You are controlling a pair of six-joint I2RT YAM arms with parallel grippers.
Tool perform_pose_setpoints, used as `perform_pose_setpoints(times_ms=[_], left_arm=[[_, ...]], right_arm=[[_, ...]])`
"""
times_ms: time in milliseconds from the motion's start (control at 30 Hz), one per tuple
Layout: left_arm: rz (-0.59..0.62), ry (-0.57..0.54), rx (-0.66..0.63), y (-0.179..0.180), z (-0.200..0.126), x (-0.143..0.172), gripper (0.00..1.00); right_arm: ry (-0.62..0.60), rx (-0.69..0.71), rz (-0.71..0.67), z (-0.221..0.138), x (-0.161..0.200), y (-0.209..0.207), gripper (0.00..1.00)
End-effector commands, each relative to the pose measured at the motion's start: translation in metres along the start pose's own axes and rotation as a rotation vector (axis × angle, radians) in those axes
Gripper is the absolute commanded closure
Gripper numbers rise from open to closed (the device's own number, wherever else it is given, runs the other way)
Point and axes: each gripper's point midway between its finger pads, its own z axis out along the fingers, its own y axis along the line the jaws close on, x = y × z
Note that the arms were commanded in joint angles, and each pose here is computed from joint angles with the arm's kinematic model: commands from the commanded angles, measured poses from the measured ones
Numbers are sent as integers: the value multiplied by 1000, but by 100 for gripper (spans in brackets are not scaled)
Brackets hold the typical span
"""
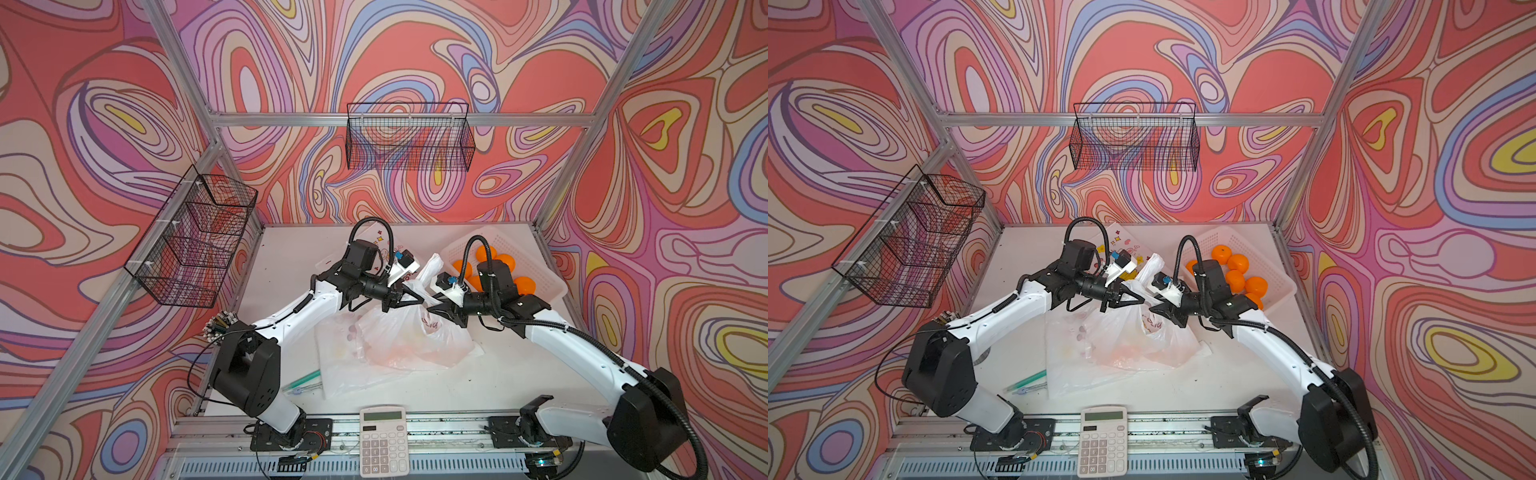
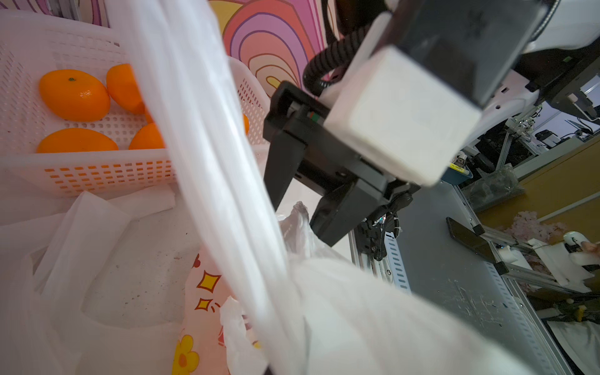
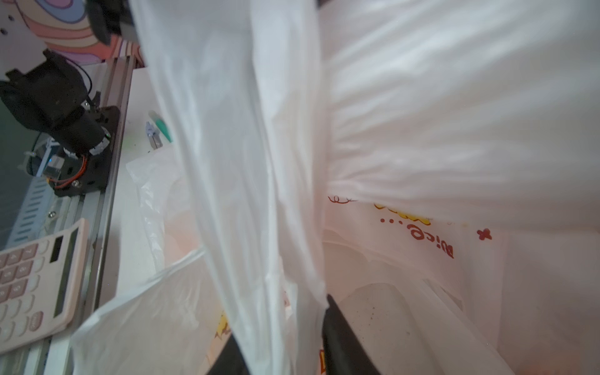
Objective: Place the oranges into plastic bags & tie knots
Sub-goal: Tie the plastic bag to the plastic bag.
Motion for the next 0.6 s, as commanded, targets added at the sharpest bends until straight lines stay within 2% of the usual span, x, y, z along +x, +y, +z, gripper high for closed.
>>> perform_pose_setpoints(times_ms=[0,67,133,300,567], left_arm=[[62,-11,5,-8,-2,-8,100],[67,-12,2,-8,-3,-8,100],[70,-11,-1,-8,-3,-8,100],[87,-11,-1,-10,-4,-6,100],[103,-19,6,-15,-6,-6,100]], right_arm=[[-99,85,-13,-26,-32,-8,36],[-164,107,-2,-41,-44,-13,24],[-228,108,30,-54,-54,-20,20],[-308,120,123,-68,-69,-49,19],[-399,13,91,-58,-91,-57,19]])
